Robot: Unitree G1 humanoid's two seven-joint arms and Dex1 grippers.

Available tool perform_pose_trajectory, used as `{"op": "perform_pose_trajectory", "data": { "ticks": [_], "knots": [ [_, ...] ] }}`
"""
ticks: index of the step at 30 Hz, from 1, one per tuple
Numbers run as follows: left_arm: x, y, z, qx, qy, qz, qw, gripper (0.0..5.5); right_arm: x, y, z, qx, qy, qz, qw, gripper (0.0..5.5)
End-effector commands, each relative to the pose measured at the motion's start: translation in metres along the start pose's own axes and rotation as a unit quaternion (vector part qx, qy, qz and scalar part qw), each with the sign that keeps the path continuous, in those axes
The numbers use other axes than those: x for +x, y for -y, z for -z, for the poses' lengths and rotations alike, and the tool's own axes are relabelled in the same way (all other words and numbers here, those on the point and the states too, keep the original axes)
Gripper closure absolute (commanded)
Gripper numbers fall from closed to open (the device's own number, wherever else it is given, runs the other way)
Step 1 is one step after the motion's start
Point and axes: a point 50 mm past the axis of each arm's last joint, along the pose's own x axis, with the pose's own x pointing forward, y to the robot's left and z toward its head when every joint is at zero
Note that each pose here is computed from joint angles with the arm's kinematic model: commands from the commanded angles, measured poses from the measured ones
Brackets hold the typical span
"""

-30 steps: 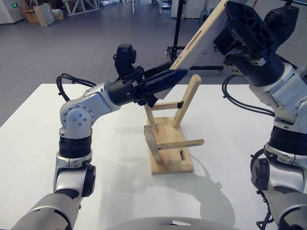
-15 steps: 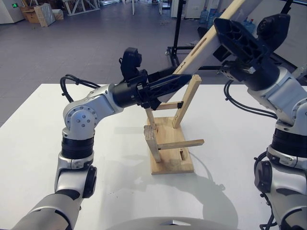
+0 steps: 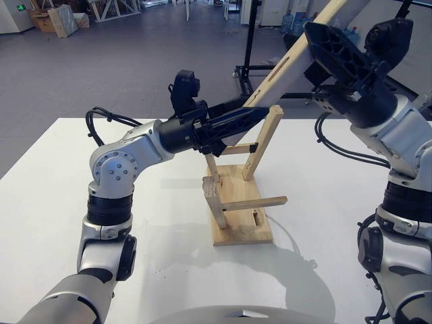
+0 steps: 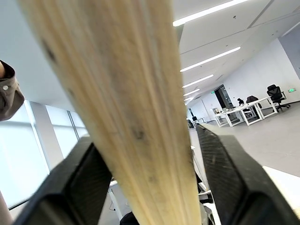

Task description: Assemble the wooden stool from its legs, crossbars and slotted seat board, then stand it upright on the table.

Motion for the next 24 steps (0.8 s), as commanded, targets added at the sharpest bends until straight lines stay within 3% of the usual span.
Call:
{"op": "perform_pose_trajectory", "data": {
  "ticks": [1,7,8,10,13,20,24],
  "knots": [
    [0.001,0.004,0.001,0.006,-0.003,0.006,1.0,3.45,0.001,-0.002,-0.004,-0.006,0.007,0.0,1.0,3.24],
    [-0.001,0.007,0.005,0.006,-0.004,0.0,1.0,3.45,0.002,0.003,-0.005,-0.022,-0.005,0.012,1.0,3.26],
    [-0.002,0.007,0.006,0.009,-0.006,-0.006,1.0,3.45,0.02,0.011,0.017,-0.02,-0.015,0.017,1.0,3.28],
    [-0.003,0.007,0.009,0.007,-0.012,-0.009,1.0,2.98,0.042,0.012,0.047,-0.024,-0.02,0.015,0.999,3.36],
    [-0.007,0.002,0.009,0.015,-0.003,-0.043,0.999,2.49,0.043,0.013,0.056,-0.04,-0.011,0.027,0.999,3.45],
    [-0.011,-0.011,0.003,0.023,0.016,-0.101,0.995,1.35,0.036,0.016,0.053,-0.061,0.002,0.048,0.997,3.45],
    [-0.019,-0.019,-0.007,0.036,0.03,-0.137,0.989,0.81,0.023,0.015,0.032,-0.107,0.014,0.071,0.992,3.45]
  ]
}}
